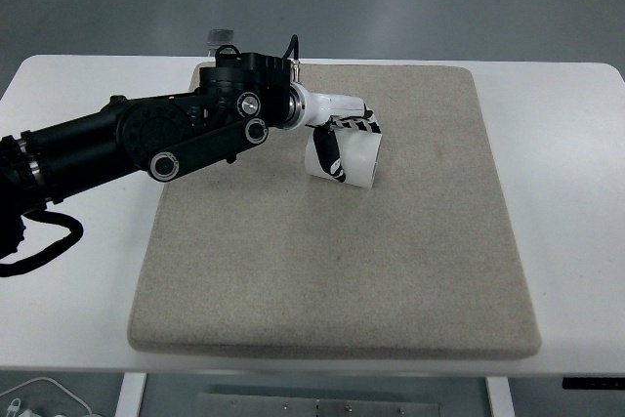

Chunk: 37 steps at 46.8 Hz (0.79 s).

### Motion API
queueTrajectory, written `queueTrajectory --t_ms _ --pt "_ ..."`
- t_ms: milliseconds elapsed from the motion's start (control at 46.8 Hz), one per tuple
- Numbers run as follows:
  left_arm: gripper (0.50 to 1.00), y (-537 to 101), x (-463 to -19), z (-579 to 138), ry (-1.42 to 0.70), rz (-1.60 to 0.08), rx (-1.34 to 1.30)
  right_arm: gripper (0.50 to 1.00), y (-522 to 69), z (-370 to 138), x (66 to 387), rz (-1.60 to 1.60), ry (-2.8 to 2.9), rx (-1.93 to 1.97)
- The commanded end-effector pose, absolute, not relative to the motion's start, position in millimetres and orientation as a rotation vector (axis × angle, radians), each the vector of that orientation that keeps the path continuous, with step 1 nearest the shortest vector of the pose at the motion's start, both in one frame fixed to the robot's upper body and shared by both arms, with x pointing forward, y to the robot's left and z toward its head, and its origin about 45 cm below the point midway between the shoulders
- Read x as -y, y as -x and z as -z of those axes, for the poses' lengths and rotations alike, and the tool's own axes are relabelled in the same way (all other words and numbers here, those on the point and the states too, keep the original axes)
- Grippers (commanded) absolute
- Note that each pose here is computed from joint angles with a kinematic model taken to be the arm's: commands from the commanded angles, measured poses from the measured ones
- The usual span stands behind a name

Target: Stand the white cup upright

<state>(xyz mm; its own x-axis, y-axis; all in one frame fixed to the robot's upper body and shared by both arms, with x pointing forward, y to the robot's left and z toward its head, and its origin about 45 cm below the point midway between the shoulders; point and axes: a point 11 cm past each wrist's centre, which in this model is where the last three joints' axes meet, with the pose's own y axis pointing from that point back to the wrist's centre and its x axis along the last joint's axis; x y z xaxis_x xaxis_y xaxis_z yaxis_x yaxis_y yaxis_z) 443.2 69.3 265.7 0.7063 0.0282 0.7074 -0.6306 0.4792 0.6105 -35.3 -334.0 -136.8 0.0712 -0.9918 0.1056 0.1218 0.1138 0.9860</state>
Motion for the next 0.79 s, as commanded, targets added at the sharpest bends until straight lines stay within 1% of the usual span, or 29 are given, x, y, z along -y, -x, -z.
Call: queueTrajectory --t_ms 0,43,64,171,385,769 --pt "0.557 -443.9 -68.7 -268.1 -0.994 -0.449 0.69 0.93 35.6 136.8 334.0 1.139 -1.066 1.12" --pt "0.512 -444.2 -68.4 -269.2 -0.99 -0.452 0.688 0.93 35.6 136.8 334.0 1.139 -1.066 1.12" --pt "0.501 -444.2 -68.3 -269.6 -0.987 -0.453 0.684 0.93 35.6 136.8 334.0 1.139 -1.066 1.12" --pt "0.5 -445.5 -67.4 -274.6 -0.968 -0.463 0.674 0.93 35.4 136.8 334.0 1.138 -1.067 1.121" --pt "0.5 -460.3 -76.0 -303.5 -0.884 -0.549 0.62 0.93 35.6 136.8 334.0 1.139 -1.066 1.12" --pt "0.5 -482.4 -128.9 -343.2 -0.725 -0.702 0.408 0.93 35.6 136.8 334.0 1.139 -1.066 1.12"
